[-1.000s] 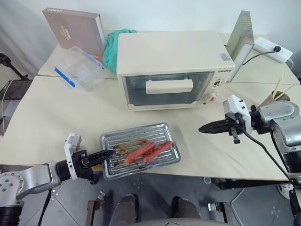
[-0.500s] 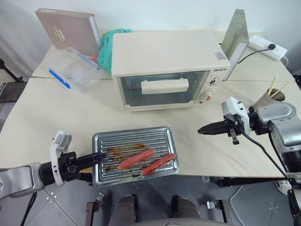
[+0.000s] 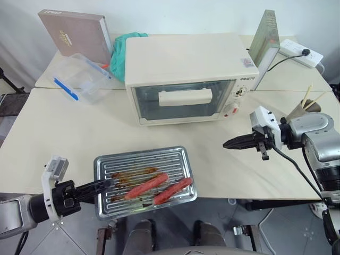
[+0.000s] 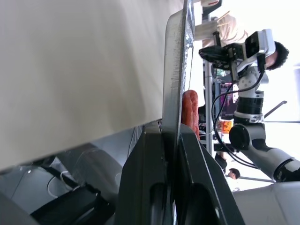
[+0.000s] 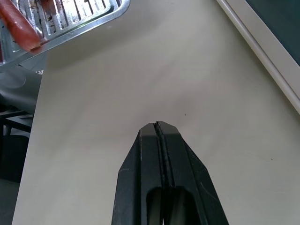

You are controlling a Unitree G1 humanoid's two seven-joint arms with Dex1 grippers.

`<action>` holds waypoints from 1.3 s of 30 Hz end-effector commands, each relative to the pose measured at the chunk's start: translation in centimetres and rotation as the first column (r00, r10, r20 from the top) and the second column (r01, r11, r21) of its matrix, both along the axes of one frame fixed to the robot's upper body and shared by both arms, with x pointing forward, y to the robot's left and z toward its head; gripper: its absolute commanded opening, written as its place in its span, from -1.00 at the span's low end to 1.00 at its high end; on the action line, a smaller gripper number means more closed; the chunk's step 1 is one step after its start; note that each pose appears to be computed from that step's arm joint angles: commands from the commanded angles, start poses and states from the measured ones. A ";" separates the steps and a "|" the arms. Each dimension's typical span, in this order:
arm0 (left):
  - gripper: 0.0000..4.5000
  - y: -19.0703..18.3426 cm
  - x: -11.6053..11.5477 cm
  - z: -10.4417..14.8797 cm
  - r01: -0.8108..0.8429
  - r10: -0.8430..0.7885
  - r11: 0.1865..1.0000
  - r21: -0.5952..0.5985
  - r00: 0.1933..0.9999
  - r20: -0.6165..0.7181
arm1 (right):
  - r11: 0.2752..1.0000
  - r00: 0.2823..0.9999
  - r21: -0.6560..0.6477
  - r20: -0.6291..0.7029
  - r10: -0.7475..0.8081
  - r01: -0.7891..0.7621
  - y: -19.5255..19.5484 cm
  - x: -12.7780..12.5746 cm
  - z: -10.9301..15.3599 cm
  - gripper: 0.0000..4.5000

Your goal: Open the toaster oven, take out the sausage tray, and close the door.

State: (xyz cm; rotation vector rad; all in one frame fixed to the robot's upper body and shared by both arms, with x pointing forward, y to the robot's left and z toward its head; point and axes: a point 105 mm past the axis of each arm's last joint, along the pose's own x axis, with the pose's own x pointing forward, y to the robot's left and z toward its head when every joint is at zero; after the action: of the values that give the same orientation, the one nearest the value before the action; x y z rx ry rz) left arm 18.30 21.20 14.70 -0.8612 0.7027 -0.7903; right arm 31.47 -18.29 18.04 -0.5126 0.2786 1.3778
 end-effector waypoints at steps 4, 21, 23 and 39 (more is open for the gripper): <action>-1.00 -0.5 -0.4 1.8 0.025 -0.022 0.999 -0.037 0.996 0.082 | 0.999 0.999 0.002 0.009 0.049 -0.049 0.6 -0.2 0.7 -0.99; -1.00 -4.3 6.1 -0.2 0.126 -0.130 0.985 -0.117 0.991 -0.026 | 1.000 1.000 -0.003 0.017 0.001 -0.001 -0.4 -1.5 0.4 -0.99; -1.00 -4.8 6.5 -0.5 0.141 -0.147 0.983 -0.118 0.988 -0.046 | 1.000 1.000 -0.007 0.016 -0.006 0.006 -0.6 -1.7 0.4 -0.99; -1.00 -8.3 11.3 -4.2 0.223 -0.226 0.974 -0.038 0.959 -0.170 | 0.996 0.996 -0.019 0.040 -0.081 0.082 -2.4 -2.3 1.1 -0.99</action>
State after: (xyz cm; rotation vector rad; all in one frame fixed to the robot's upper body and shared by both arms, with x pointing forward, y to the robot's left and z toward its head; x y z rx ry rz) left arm 29.63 13.09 11.79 -0.8674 0.9195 -0.9487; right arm 29.41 -20.52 17.70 -0.5048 0.3252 1.3006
